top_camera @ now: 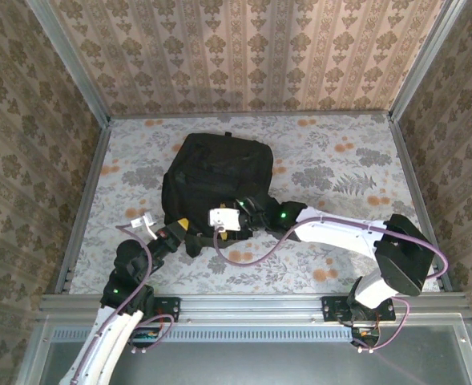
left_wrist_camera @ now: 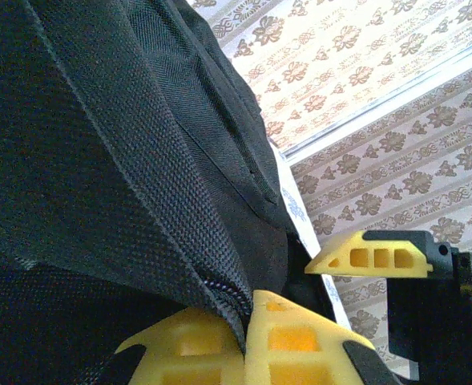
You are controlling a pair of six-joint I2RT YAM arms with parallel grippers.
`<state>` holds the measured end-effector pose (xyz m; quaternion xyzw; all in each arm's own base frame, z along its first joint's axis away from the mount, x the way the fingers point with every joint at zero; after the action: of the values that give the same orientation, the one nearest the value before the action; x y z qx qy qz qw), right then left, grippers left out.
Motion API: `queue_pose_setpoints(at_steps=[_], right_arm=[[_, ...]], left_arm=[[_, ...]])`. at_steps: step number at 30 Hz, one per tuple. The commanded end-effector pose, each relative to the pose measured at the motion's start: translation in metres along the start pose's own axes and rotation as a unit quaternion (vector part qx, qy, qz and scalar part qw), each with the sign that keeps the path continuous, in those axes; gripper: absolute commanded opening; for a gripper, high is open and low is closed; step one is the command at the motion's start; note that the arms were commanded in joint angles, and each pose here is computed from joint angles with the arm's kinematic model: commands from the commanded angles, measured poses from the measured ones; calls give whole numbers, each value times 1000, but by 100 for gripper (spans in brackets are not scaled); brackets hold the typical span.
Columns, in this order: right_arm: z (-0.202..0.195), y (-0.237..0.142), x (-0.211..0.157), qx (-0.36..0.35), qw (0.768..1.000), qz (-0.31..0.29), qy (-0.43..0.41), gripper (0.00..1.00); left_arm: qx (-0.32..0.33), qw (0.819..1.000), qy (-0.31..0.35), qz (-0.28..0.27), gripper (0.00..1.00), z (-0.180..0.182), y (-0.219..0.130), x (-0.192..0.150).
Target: Pack the student bag
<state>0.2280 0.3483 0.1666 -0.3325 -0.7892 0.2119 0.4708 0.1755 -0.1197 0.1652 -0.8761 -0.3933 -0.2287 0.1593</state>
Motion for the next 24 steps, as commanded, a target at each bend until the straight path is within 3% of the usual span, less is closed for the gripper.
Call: queue_pose_setpoints(at_steps=[1,12,20,24], right_arm=[[31,3,-5,48,997,3,-55,66],[46,2,36,98,993,-61,-36,66],[40,30,38,69,997,-31,-34,63],[33,37,45,53,998,-26,-33,55]], left_arm=[[-51,998,35,-31,0,-28,-6,15],[-42,998,26,-28,0,-24,-5,14],[-44,998,24,-29,0,-25,-5,14],[-42,998,23,-28,0,-25,-5,14]])
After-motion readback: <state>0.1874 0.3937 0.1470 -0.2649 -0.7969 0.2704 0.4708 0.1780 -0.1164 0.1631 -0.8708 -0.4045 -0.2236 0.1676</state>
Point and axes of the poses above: each hand's point on the last joint's axis, 136 mm out from that joint toward the fingers, its own y axis out along the fingers, its own z axis along the line the jaws close on, x = y × z, the point moved 3 cm from there along -y, back along the fingers, and after that the axes turned 2 degrees about -y, right-handed, at the moved point
